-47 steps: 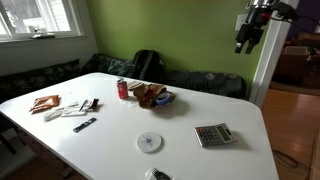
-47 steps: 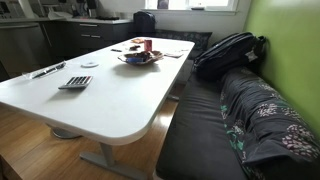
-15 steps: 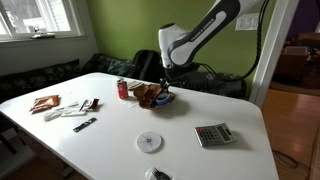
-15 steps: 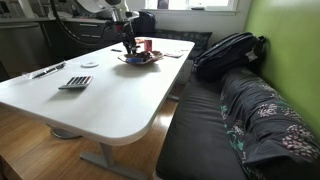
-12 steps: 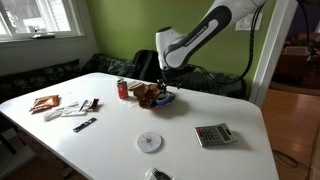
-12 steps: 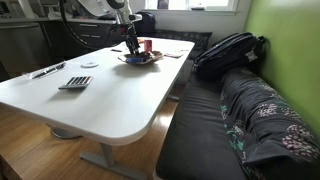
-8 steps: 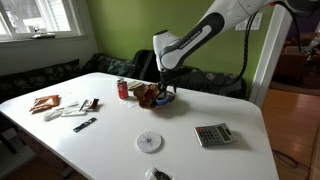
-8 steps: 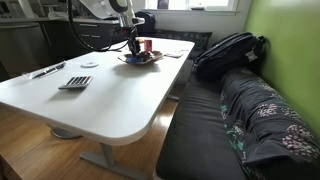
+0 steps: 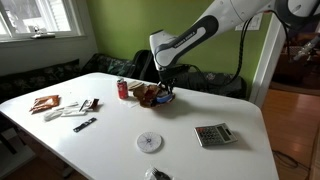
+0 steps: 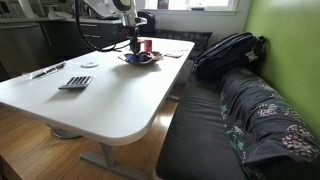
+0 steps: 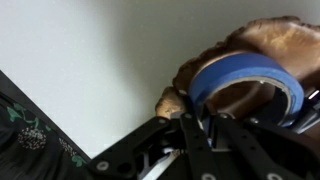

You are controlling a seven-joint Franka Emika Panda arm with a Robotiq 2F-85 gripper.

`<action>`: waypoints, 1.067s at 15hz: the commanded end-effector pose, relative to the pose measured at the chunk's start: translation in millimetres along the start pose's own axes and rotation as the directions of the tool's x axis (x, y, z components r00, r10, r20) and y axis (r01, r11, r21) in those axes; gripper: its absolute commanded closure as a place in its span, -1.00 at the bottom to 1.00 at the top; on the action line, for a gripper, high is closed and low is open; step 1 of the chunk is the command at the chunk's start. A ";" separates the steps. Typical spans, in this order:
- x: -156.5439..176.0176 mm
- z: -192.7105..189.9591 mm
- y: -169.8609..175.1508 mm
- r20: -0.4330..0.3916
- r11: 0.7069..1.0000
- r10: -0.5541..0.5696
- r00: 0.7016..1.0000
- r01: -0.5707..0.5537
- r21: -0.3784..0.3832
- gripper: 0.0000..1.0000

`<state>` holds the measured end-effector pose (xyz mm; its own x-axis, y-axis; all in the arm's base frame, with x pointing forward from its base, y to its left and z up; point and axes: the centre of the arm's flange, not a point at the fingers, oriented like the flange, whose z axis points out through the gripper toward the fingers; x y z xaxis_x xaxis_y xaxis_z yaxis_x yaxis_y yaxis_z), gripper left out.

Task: Shift the tape to the table

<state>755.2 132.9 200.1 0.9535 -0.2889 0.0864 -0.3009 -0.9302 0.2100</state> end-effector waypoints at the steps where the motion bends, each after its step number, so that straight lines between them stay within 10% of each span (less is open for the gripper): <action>1: 12.2 -17.5 -4.6 0.013 0.997 -0.053 0.999 0.052 0.057 0.94; 8: -32.2 -72.2 -11.4 0.045 0.923 -0.375 0.926 0.369 0.108 0.94; 16: -87.8 -57.6 80.8 0.092 0.995 0.078 0.993 -0.072 -0.074 0.94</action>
<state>717.1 118.4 267.1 0.9695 -0.2452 -0.0061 -0.2363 -0.9405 0.2440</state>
